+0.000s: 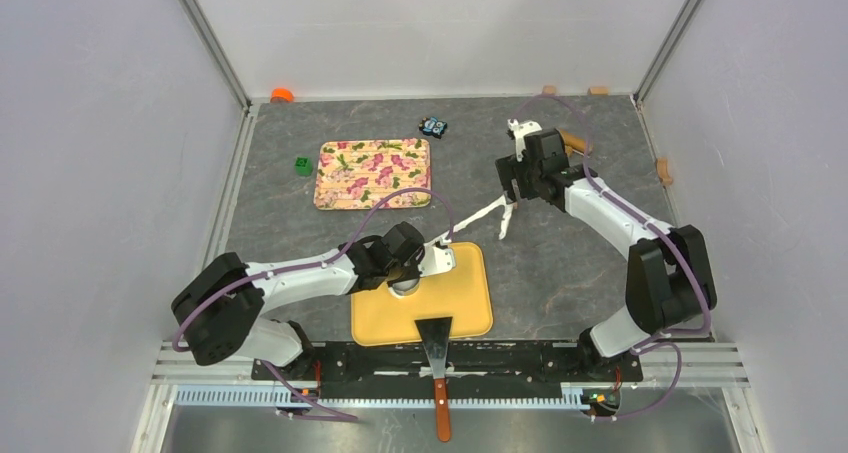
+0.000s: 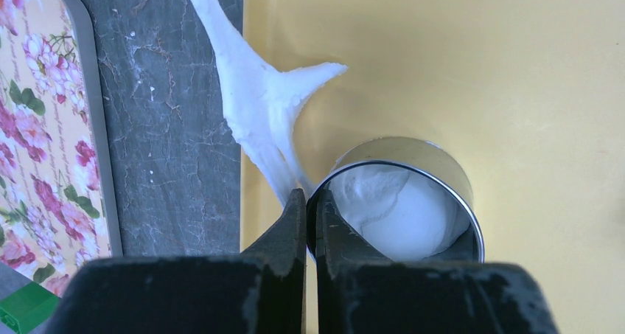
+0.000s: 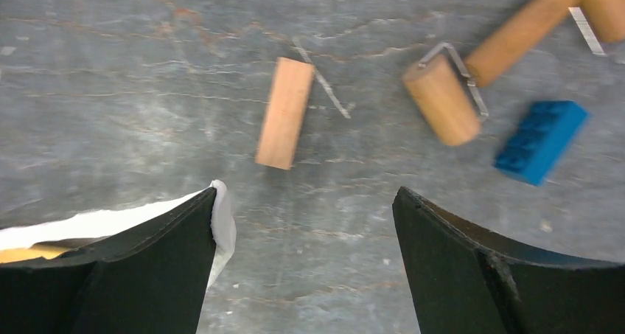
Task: Roll out the dumpling wrappers from the dough
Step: Remove the dumpling wrapper from the work surface.
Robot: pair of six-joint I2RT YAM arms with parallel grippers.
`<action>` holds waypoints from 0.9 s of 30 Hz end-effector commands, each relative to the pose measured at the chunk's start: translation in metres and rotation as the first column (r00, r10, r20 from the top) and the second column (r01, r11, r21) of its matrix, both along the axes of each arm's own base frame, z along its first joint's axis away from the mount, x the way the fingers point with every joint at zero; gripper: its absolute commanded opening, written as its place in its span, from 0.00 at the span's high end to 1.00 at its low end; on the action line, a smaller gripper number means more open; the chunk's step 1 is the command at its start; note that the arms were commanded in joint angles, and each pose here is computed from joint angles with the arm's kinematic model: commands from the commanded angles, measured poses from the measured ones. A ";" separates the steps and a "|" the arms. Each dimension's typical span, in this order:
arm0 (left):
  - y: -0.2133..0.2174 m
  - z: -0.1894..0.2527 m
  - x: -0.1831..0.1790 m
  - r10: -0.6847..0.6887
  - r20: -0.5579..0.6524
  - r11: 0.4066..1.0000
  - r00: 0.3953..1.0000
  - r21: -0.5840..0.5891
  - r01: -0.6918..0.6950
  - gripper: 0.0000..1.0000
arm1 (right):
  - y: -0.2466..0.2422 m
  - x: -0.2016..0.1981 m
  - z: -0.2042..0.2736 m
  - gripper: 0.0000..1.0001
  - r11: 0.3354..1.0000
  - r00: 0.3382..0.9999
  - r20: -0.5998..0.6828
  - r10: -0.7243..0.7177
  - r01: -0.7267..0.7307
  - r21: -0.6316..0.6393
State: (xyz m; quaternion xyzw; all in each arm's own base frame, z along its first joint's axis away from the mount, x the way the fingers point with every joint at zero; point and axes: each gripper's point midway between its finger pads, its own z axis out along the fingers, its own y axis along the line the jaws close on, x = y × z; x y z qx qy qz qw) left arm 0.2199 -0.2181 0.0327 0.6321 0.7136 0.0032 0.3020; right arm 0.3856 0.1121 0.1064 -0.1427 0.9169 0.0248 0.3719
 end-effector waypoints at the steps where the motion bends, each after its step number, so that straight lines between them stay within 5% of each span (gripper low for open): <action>1: 0.034 -0.034 -0.037 -0.023 -0.164 0.988 0.986 0.147 0.047 0.98 | -0.043 0.011 0.020 0.10 0.949 0.987 0.110 -0.113 0.140 -0.283; 3: 0.034 -0.034 -0.038 -0.024 -0.163 0.988 0.986 0.146 0.048 0.98 | -0.022 0.012 0.013 0.10 0.970 0.997 0.070 -0.027 0.043 -0.238; 5: 0.034 -0.033 -0.036 -0.021 -0.158 0.988 0.987 0.147 0.045 0.98 | 0.044 0.005 0.011 0.10 0.974 0.973 0.064 0.221 -0.224 0.030; 8: 0.034 -0.033 -0.036 -0.021 -0.157 0.988 0.987 0.146 0.044 0.98 | 0.117 -0.020 0.035 0.12 0.814 0.901 0.136 0.411 -0.430 0.390; 13: 0.031 -0.027 -0.034 -0.023 -0.145 0.990 0.989 0.134 0.042 0.98 | 0.154 -0.039 0.055 0.13 0.653 0.879 0.209 0.429 -0.461 0.601; 16: 0.027 -0.023 -0.031 -0.028 -0.139 0.991 0.990 0.124 0.045 0.97 | 0.161 -0.045 0.045 0.14 0.658 0.894 0.192 0.405 -0.431 0.617; 19: 0.022 -0.017 -0.029 -0.040 -0.135 0.992 0.990 0.111 0.055 0.90 | 0.144 -0.036 0.022 0.14 0.827 0.942 0.130 0.308 -0.333 0.453; 27: 0.000 0.026 -0.018 -0.079 -0.098 0.996 0.992 0.035 0.083 0.66 | 0.143 -0.043 0.027 0.14 0.837 0.943 0.168 0.289 -0.334 0.435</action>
